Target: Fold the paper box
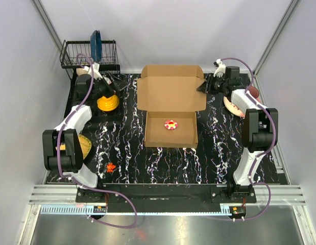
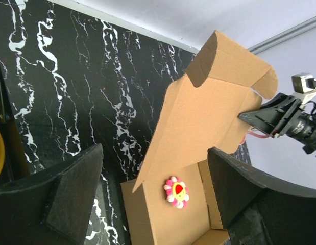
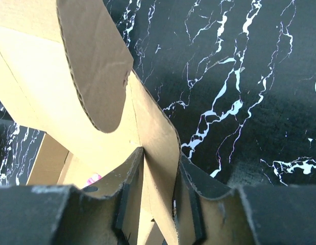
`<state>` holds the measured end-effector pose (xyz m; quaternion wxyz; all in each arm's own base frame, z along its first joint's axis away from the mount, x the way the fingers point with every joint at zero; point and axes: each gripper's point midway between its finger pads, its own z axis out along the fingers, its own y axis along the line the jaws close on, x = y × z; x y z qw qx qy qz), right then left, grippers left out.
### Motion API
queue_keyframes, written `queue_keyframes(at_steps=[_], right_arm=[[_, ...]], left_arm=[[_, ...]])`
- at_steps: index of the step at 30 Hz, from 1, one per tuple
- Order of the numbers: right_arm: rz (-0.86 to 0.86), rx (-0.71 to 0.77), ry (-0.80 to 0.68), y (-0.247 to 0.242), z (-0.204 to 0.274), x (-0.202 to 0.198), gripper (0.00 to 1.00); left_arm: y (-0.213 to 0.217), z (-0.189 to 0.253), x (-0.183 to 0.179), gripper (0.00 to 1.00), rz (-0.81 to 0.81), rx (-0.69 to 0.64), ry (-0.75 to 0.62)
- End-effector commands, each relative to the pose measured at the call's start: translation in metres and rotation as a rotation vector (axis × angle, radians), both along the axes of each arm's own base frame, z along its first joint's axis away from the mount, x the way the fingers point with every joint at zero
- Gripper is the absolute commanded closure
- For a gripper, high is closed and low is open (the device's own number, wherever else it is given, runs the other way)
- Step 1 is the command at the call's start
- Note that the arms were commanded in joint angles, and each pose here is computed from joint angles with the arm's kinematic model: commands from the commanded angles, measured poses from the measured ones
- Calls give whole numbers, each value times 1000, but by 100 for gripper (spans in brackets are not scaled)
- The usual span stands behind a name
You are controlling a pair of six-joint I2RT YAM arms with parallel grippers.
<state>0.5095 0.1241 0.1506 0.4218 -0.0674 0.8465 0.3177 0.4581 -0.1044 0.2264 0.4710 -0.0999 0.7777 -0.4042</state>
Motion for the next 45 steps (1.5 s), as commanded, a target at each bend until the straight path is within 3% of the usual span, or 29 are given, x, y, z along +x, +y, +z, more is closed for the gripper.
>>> queue_keyframes(at_steps=[1, 7, 17, 27, 35, 45], right_arm=[[-9, -7, -100, 1, 35, 2, 65], [-3, -16, -109, 5, 38, 0, 66], [10, -25, -104, 11, 35, -5, 66], [6, -35, -124, 11, 44, -9, 67], [10, -43, -123, 13, 46, -12, 67], [-2, -54, -125, 13, 47, -13, 67]], left_arm=[[-13, 6, 7, 13, -75, 87, -63], [-35, -15, 11, 12, -142, 172, -79], [-47, -20, 36, 12, -153, 145, -133], [-66, -12, 52, 28, -215, 148, -167], [-91, -27, 45, 37, -313, 154, -157], [-92, -34, 40, 63, -298, 169, -142]])
